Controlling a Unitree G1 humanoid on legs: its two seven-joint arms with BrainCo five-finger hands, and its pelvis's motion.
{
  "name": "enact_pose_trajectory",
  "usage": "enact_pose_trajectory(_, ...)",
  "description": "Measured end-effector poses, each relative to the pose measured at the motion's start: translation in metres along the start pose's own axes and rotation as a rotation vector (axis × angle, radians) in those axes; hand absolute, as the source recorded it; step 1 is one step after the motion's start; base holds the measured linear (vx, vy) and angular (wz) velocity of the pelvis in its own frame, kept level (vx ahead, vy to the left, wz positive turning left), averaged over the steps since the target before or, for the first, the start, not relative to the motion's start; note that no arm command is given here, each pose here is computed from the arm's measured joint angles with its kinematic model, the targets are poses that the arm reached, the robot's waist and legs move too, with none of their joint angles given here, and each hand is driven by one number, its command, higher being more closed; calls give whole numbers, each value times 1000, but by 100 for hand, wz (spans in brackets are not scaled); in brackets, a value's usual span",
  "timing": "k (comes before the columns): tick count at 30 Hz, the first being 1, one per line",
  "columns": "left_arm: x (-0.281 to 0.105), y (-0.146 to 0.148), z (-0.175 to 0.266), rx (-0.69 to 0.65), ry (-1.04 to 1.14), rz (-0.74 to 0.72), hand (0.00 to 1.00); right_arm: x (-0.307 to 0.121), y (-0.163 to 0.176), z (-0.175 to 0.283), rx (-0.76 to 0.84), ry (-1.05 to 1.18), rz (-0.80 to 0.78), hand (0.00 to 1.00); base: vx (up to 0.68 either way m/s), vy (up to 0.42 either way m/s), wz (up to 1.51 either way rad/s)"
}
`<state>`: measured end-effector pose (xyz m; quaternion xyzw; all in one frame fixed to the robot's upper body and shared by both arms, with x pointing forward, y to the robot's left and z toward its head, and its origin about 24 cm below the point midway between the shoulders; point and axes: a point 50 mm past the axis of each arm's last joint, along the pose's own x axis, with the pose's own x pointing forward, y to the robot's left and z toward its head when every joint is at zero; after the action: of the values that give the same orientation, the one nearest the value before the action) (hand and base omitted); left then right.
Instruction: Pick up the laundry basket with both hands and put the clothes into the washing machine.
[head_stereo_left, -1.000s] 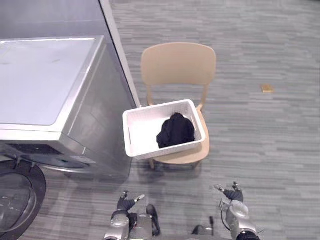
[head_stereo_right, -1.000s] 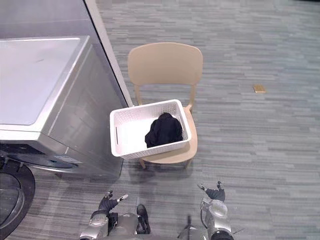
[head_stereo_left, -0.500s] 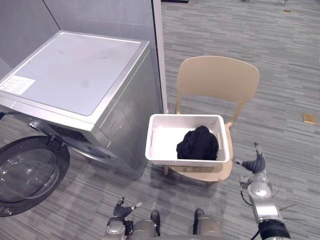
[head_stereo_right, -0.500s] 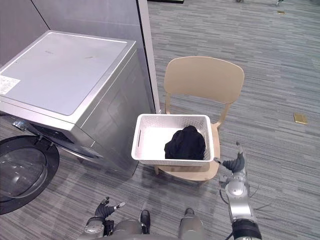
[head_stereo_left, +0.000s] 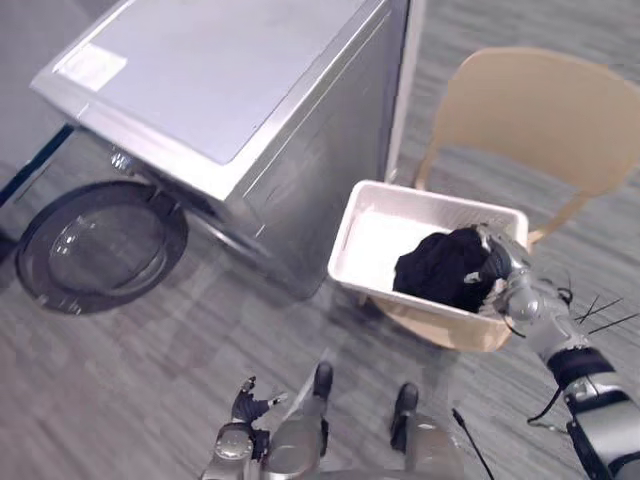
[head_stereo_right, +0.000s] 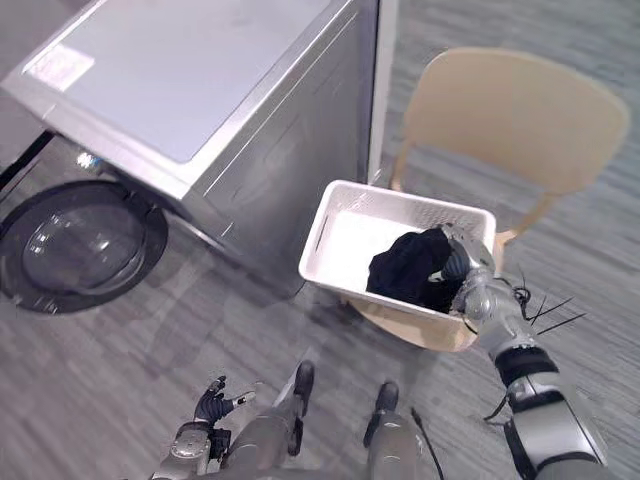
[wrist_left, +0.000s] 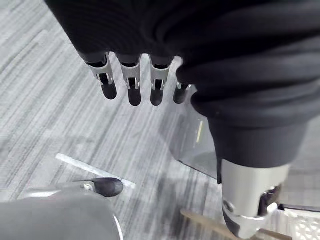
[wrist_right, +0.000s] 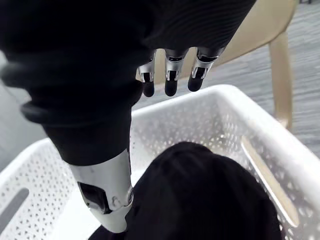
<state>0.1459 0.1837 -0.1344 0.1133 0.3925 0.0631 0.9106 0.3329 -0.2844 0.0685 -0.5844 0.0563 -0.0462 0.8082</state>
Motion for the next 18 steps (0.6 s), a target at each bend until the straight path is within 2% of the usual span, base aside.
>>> enact_pose_trajectory(10, 12, -2, 44, -14, -140, -16, 0, 25, -50, -21, -166, 154, -38, 0, -111, -19, 21)
enact_pose_trajectory(11, 14, -3, 50, -10, -154, -21, 0, 27, -53, -18, -170, 154, -43, 100, -71, -81, 21)
enact_pose_trajectory(15, 19, -14, 79, 32, -239, -63, 0, 35, -61, -12, -151, 191, -70, 100, -47, -77, 10)
enact_pose_trajectory(18, 20, -17, 93, 35, -279, -73, 0, 40, -71, -2, -73, 177, -119, 100, -19, -95, 9)
